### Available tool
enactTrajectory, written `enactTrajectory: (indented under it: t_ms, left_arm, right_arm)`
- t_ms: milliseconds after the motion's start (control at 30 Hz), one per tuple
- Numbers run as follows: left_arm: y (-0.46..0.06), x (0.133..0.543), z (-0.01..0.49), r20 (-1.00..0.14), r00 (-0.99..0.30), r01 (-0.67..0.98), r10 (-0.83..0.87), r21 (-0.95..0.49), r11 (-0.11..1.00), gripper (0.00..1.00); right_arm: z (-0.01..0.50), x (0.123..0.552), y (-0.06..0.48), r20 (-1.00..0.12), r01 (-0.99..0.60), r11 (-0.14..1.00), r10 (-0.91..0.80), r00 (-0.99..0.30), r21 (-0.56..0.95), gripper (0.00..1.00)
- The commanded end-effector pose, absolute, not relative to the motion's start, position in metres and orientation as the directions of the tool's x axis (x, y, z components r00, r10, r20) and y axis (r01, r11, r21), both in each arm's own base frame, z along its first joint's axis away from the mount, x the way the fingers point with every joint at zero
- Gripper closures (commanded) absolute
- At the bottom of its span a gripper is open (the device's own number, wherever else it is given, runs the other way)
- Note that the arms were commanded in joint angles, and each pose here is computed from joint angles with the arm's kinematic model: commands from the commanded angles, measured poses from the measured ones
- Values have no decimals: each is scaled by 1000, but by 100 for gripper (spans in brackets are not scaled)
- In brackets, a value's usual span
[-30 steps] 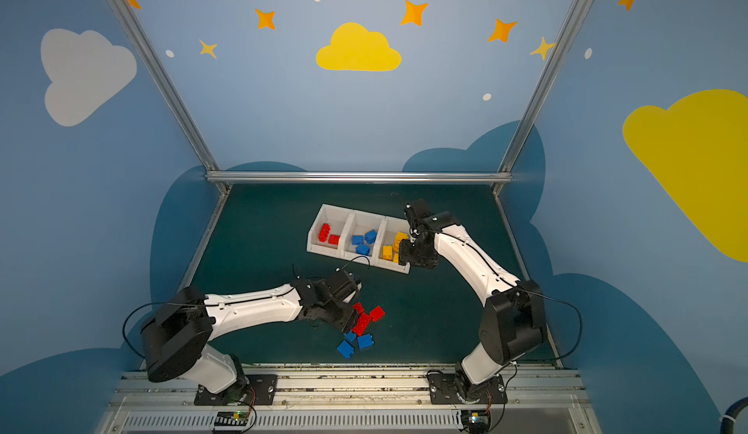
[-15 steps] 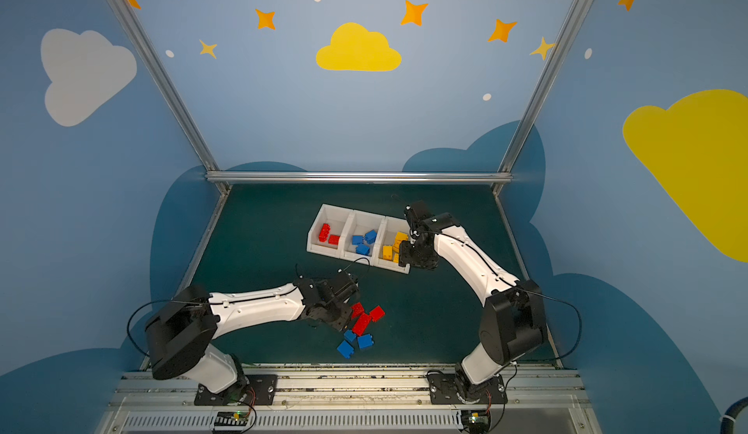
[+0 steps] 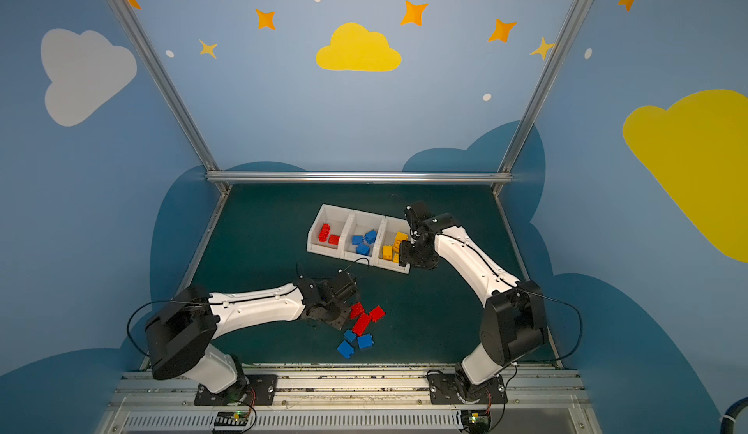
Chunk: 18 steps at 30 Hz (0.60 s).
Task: Sort the legos into containers by color
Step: Pick up the lego from the middle-left of the table, then place the lego in the container.
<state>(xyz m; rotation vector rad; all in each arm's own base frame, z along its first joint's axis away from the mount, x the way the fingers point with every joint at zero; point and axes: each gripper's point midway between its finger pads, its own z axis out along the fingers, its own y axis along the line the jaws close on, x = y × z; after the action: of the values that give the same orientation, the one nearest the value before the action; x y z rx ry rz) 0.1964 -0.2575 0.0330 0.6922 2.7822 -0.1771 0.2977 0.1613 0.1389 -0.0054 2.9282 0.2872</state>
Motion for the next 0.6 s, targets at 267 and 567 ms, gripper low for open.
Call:
enactTrajectory:
  t_ms: [267,567]
  left_arm:
    - [-274,262,107,-487,-793,452,366,-67,889,58]
    - [-339,346,159,-610,-688,540,393,-68,839,57]
  right_arm:
    - [177,296,146,-286,-1,969,71,-955,246,40]
    - [185,280,124,-309,35,967,115,-944,253,40]
